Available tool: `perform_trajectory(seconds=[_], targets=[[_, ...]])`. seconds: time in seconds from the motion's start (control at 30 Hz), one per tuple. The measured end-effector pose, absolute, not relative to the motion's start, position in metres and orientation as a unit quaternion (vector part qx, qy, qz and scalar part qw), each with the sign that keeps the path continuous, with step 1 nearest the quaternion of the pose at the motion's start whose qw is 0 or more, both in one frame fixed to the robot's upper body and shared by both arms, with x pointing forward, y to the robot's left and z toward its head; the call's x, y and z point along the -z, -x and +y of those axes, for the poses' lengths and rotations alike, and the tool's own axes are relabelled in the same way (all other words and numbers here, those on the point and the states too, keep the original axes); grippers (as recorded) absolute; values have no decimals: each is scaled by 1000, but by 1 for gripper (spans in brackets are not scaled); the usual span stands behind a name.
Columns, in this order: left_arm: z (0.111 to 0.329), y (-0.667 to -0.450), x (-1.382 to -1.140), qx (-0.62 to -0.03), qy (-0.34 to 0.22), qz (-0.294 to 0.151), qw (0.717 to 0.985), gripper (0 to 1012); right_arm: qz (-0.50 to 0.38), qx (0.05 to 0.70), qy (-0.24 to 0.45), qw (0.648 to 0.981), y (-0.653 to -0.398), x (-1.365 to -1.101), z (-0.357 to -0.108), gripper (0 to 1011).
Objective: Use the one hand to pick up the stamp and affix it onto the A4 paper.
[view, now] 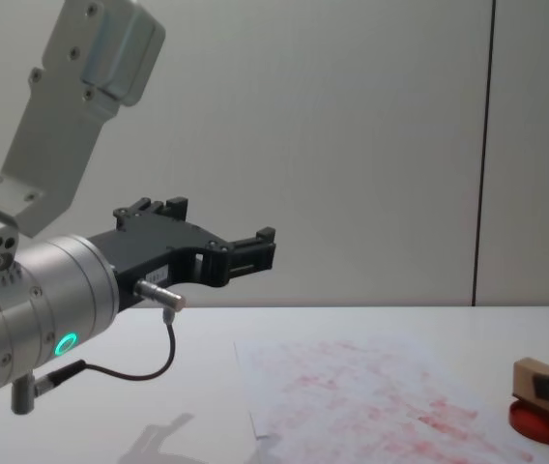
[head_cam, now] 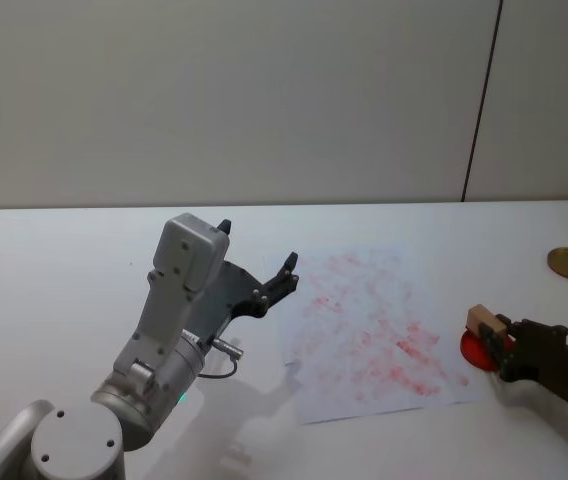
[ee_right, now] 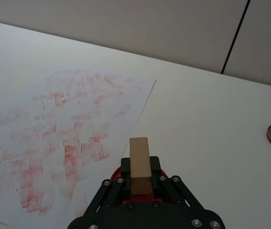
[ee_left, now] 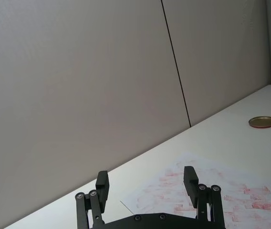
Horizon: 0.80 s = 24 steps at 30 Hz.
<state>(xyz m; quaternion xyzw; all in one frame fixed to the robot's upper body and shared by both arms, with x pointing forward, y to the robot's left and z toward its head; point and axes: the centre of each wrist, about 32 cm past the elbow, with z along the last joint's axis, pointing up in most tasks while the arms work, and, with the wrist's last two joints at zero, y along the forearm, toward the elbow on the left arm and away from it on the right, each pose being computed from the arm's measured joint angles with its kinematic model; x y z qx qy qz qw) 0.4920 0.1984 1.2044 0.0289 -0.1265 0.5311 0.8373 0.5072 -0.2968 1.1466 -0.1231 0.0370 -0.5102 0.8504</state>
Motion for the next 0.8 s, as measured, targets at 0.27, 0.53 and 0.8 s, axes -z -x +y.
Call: perform_trajectory(seconds=[0.27, 0.53, 0.8], targets=[[198, -492, -1204, -531, -29, -126, 837, 993, 40, 510, 129, 849, -508, -1145, -297, 218], [198, -492, -1204, -531, -29, -126, 837, 993, 41, 510, 132, 849, -508, -1143, -297, 381], [198, -492, -1204, -531, -29, -126, 837, 993, 39, 509, 132, 849, -507, -1144, -297, 636]])
